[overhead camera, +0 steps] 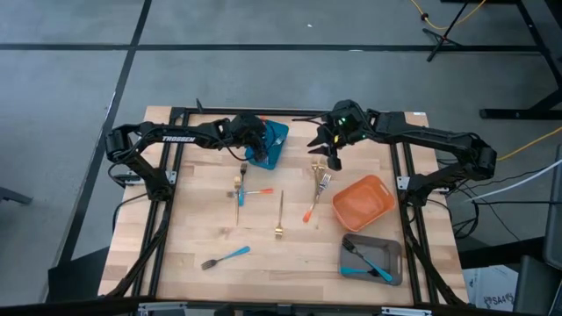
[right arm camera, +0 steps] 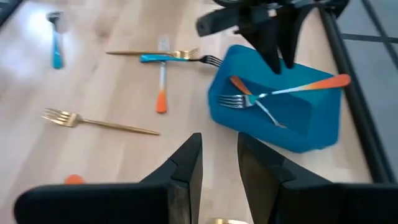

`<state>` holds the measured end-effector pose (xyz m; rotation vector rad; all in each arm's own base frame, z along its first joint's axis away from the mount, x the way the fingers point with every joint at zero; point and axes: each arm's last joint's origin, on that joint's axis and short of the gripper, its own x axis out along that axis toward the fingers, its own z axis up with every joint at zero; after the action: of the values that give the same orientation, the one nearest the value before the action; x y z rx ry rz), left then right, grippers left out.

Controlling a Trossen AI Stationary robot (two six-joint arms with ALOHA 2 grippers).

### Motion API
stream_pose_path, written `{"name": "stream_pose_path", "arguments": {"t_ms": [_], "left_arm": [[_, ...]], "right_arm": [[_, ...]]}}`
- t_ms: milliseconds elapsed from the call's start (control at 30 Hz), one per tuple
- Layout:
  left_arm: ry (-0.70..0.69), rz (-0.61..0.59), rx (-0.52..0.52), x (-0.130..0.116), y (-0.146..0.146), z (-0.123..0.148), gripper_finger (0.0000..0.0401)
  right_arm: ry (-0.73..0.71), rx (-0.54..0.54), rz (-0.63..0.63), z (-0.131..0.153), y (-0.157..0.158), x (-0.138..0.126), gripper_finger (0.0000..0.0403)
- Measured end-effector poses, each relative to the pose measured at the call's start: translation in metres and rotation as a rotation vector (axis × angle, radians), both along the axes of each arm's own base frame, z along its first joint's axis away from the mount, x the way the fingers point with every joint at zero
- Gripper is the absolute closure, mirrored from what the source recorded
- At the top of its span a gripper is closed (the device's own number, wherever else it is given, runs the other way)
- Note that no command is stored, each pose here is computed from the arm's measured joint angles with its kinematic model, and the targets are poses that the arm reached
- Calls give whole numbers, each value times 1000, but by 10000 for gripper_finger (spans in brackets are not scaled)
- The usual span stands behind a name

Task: Sort silverware by color (type)
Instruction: Put the middle right gold fork into the orange bin

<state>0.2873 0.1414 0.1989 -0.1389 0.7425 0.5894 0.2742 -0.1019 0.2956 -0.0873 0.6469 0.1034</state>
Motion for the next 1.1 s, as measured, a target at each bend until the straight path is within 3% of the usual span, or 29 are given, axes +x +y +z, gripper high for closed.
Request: {"name": "stream_pose_path", "arguments": {"t_ms": [200,567,967,1100], "left_arm": [[-7,10,-9,0,0,0,321],[-21,-11,-4,4,-6,1,321],[-43,-86,4,15,-28,3,321],[-43,-112,3,18,-36,3,321]], "right_arm": [[-19,63,80,0,5,1,310],[18,58,220,-10,44,20,310],[181,52,267,-47,68,41,310],[245,-22,275,-54,68,39,310]]}}
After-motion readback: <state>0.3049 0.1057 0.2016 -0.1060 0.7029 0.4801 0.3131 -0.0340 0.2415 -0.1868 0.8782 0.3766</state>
